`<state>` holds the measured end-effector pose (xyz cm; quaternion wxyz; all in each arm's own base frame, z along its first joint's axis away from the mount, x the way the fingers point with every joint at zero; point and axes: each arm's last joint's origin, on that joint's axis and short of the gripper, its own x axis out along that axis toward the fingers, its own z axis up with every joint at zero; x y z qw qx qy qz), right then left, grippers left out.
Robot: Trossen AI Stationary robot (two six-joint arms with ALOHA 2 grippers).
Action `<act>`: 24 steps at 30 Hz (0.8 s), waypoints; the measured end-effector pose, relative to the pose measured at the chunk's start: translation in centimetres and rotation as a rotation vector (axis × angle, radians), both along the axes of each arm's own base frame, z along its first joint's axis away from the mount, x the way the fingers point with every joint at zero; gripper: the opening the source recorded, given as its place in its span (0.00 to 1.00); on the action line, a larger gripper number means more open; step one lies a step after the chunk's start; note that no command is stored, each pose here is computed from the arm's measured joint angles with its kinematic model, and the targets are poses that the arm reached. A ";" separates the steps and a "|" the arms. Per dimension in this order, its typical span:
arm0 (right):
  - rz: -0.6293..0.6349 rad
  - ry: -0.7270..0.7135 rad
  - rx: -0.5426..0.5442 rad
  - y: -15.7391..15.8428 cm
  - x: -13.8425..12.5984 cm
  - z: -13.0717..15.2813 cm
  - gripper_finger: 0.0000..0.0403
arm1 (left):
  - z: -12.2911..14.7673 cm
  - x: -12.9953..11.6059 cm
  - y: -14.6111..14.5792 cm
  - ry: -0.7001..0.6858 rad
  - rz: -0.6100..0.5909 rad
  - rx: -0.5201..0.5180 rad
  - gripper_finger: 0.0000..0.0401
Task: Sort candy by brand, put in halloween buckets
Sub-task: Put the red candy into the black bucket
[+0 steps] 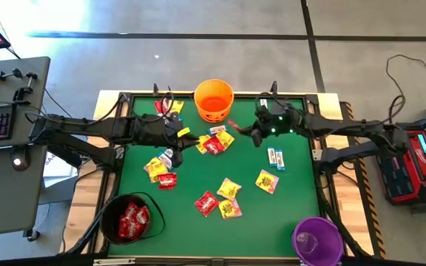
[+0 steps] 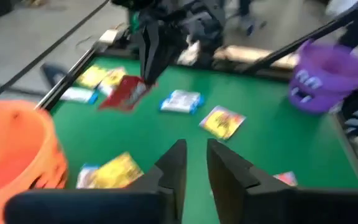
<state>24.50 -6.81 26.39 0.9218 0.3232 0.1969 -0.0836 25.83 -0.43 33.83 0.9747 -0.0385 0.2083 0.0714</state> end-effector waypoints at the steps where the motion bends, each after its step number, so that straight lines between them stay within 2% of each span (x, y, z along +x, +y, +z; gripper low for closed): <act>1: 0.037 -0.047 0.010 0.5 0.3 0.5 0.00 | 0.2 0.2 0.1 -0.026 -0.010 -0.007 0.17; 7: 0.187 -0.217 0.036 3.3 1.3 2.0 0.00 | 0.7 0.5 0.7 -0.093 -0.019 -0.022 0.32; 13: 0.302 -0.325 0.046 5.1 1.6 3.1 0.00 | 0.6 0.9 0.7 -0.099 -0.094 -0.044 0.44; 20: 0.413 -0.386 0.090 6.3 1.6 3.8 0.00 | 0.8 2.4 0.6 -0.113 -0.108 -0.012 0.48; 24: 0.419 -0.387 0.099 6.3 1.6 3.8 0.00 | 1.0 3.5 0.4 -0.119 -0.188 -0.008 0.48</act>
